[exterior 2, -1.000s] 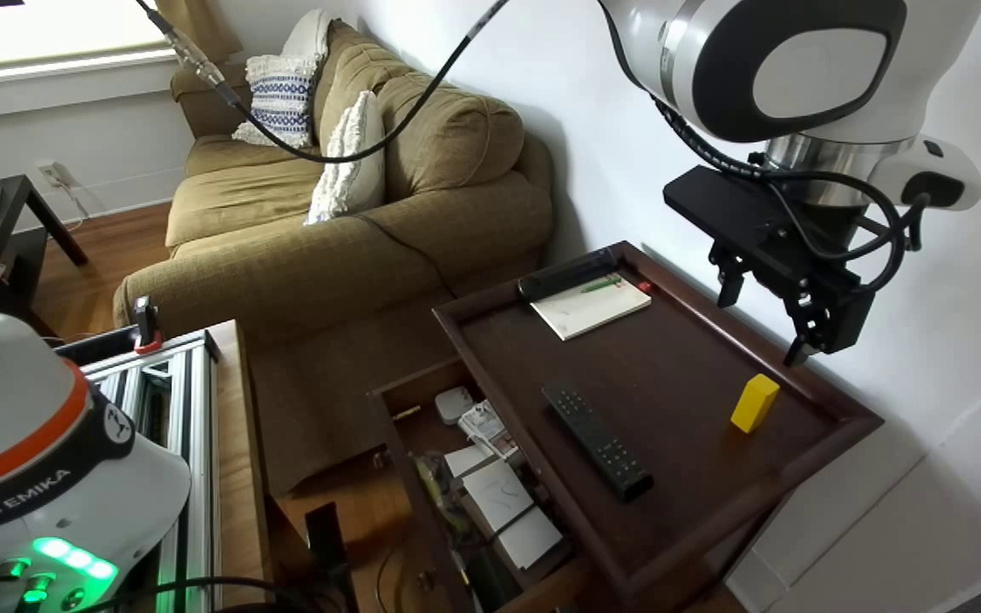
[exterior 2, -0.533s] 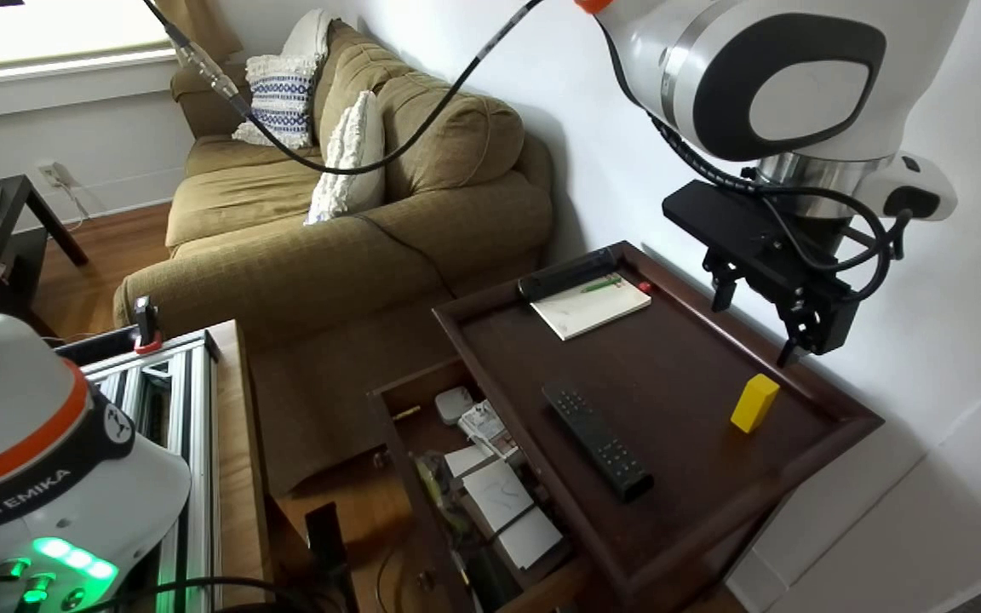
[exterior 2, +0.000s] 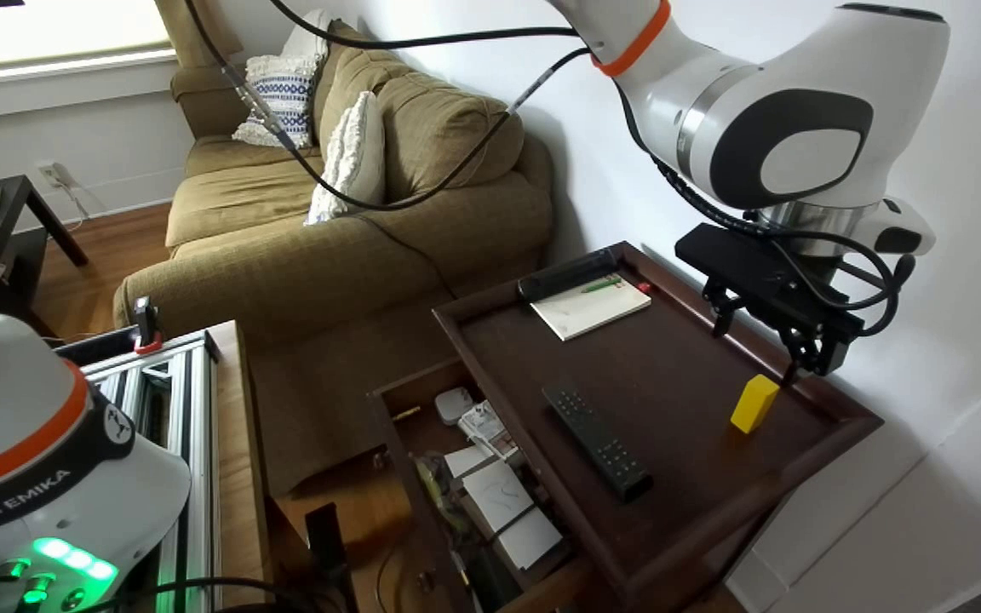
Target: Put the yellow block in the drawer
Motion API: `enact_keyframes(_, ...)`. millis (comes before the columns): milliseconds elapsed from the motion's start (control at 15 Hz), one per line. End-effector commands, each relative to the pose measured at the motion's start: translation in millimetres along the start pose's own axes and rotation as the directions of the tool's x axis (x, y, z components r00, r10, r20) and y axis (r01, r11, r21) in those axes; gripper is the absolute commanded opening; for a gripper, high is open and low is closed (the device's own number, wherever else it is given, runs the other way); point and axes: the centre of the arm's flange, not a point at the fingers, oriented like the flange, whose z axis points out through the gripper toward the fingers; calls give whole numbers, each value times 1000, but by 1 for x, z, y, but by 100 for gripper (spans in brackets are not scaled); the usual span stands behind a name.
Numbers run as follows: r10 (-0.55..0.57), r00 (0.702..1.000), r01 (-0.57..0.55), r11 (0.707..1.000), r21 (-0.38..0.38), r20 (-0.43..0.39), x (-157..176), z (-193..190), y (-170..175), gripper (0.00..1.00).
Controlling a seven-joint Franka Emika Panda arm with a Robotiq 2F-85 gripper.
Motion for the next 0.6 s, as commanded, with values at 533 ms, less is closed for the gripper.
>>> enact_keyframes(533,-77,997,77,997,17,0,35,48,20,78)
